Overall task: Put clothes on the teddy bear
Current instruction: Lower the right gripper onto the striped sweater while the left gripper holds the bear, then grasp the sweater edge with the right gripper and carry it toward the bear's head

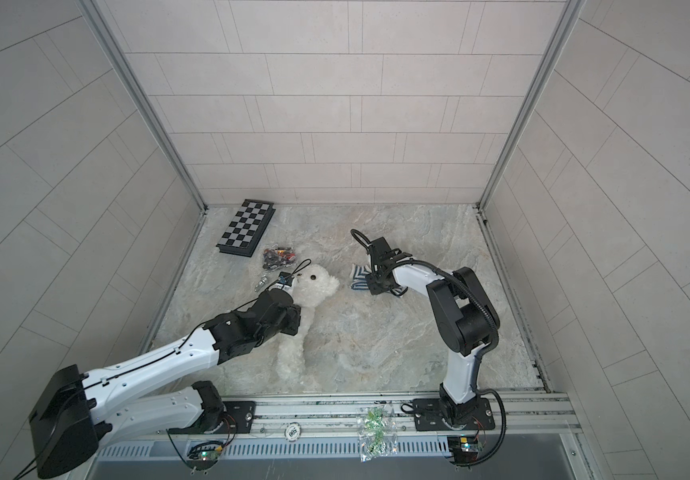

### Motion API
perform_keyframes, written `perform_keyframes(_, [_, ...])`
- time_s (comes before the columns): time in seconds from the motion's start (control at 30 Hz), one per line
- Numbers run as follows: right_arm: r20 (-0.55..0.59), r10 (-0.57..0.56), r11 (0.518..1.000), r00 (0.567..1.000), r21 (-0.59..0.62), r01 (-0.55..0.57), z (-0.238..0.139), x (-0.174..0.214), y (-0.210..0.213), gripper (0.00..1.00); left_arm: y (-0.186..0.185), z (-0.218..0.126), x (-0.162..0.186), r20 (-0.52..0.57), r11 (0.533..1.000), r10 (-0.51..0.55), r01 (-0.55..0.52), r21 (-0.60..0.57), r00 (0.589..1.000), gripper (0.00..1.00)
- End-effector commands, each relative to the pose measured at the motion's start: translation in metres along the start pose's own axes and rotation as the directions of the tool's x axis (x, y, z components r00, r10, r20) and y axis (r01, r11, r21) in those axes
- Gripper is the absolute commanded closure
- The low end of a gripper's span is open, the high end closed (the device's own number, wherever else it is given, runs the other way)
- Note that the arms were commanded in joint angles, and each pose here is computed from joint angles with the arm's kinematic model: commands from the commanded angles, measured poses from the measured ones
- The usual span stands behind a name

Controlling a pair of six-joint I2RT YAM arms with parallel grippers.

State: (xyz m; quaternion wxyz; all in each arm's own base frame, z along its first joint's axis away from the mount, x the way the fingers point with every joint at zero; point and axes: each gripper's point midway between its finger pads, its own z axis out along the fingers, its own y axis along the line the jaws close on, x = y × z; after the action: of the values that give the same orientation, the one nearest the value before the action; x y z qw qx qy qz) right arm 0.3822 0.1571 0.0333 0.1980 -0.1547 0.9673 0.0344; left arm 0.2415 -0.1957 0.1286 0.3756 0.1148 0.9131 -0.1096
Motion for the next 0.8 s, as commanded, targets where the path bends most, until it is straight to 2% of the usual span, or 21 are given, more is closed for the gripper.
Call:
perform_keyframes(0.0, [-0.010,-0.016,1.000,1.000,0.003,0.016,-0.002,-0.001,0.001,0.79,0.006,-0.007,-0.011,0.040,1.000,0.001,0.000,-0.019,0.999,0.96])
perform_keyframes(0.23, [0.052,-0.006,1.000,0.999,-0.012,0.007,-0.018,-0.008,0.003,1.00,0.004,-0.012,-0.014,0.048,1.000,0.025,-0.025,-0.001,0.999,0.97])
perform_keyframes(0.57, [0.171,0.016,0.993,0.985,-0.118,0.004,-0.049,-0.015,0.020,1.00,-0.022,-0.019,-0.007,0.019,0.980,0.161,-0.162,0.115,0.987,1.00])
perform_keyframes(0.77, [0.241,0.025,0.978,0.970,-0.209,0.026,-0.067,-0.017,0.037,1.00,-0.056,-0.024,0.021,-0.028,0.930,0.298,-0.284,0.232,0.954,1.00])
